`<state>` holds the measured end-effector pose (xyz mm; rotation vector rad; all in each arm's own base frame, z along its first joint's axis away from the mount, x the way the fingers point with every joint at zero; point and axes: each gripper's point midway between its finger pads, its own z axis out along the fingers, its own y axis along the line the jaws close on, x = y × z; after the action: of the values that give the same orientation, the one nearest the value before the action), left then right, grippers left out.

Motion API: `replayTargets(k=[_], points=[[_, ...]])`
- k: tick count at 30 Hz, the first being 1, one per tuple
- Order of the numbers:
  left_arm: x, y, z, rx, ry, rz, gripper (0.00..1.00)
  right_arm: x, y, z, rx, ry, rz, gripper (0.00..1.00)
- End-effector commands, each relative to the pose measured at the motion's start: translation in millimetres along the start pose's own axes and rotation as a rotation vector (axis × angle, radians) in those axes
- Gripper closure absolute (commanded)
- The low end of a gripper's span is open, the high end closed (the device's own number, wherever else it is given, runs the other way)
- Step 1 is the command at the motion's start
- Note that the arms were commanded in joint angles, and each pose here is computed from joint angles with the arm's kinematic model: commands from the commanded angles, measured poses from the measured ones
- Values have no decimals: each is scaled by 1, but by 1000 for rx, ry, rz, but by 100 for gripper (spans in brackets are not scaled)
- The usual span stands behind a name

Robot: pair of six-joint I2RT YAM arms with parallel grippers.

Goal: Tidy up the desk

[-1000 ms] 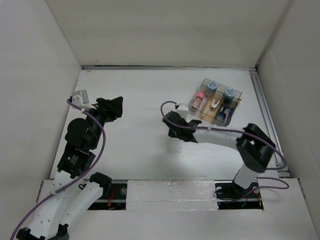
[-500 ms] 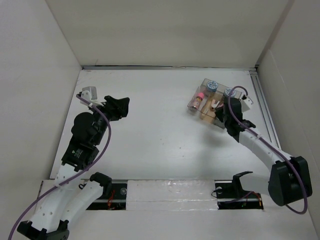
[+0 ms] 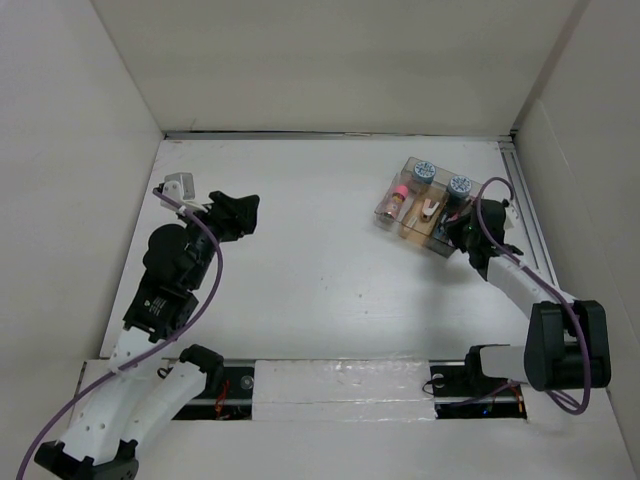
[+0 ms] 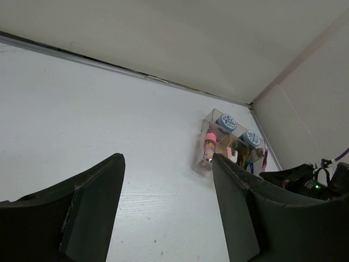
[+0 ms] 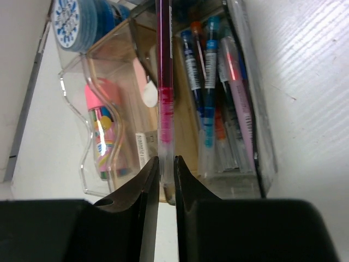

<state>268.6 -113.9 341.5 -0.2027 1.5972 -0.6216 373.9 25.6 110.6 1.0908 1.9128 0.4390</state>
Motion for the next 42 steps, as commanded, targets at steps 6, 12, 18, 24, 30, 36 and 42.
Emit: replayTargets(k=[6,12,18,24,30,36,42], points=[[-8,-4,4,15,-25,7,38,0,4,-5,-69,15,17,76],[-9,-4,4,15,-31,4,38,5,23,-22,-111,15,-7,59],[-10,-5,4,17,-33,4,37,1,43,-44,-141,-16,-48,54],[-8,-8,3,35,-26,5,31,52,129,-107,-513,104,-189,99],[-8,-11,4,46,-14,6,26,157,192,-213,-979,373,-468,100],[-10,-9,-3,45,-36,2,25,240,191,-266,-1129,563,-716,78],[-18,-12,-6,60,-75,-5,25,296,172,-281,-1117,688,-783,66]])
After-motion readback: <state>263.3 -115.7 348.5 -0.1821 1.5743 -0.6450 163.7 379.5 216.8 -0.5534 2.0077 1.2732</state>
